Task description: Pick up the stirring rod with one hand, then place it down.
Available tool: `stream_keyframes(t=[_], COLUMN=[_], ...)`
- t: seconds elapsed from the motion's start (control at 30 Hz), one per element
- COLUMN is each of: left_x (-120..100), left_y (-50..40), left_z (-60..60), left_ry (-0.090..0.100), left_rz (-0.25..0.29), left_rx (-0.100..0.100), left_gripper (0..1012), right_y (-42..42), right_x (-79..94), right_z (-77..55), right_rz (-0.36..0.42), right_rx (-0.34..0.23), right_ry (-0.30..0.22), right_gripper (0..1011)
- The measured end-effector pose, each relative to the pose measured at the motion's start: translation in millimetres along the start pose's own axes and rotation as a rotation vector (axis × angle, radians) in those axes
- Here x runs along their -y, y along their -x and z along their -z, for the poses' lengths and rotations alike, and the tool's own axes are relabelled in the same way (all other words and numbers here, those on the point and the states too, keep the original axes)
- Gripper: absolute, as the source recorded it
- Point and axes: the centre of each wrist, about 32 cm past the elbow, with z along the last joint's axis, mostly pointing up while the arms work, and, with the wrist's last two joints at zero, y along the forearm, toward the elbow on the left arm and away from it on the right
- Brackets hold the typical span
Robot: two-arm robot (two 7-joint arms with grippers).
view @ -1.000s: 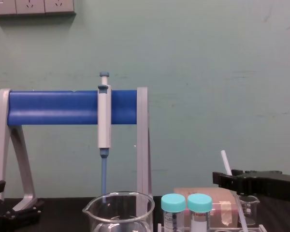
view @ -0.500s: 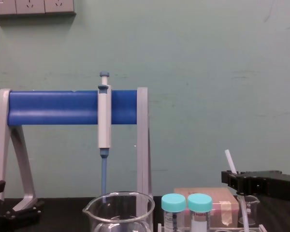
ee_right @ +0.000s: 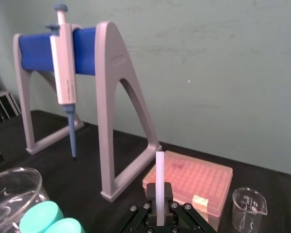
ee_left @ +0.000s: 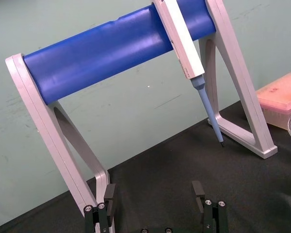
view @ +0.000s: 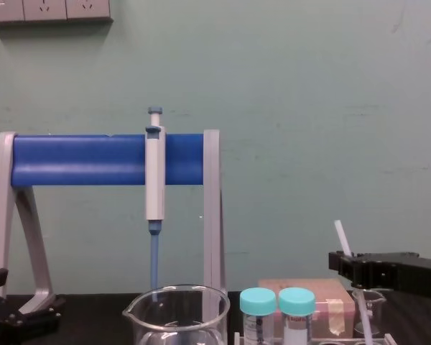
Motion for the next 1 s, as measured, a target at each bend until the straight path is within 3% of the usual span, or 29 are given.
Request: stream_keyframes(t=[0.37,0.73,1.0], left_x=[0,0,0], left_y=[0.0,0.0,0.0], left_z=[0.0,0.0,0.0], left_ry=[0.0,0.0,0.0], left_rz=[0.0,0.0,0.0], left_rx=[0.0,0.0,0.0], left_gripper=[1000,1000,1000], right_y=[4.7,8.6,9.5], right_x=[3.3,11.1,17.5], right_z=[4.4,9.1,-2.9], right_rz=[-0.035,-0.077,-0.07], right_rx=[0.015,0.121,0.156], right_ry=[-0.082,-0.226,-0.319], right_gripper=[79,79,79])
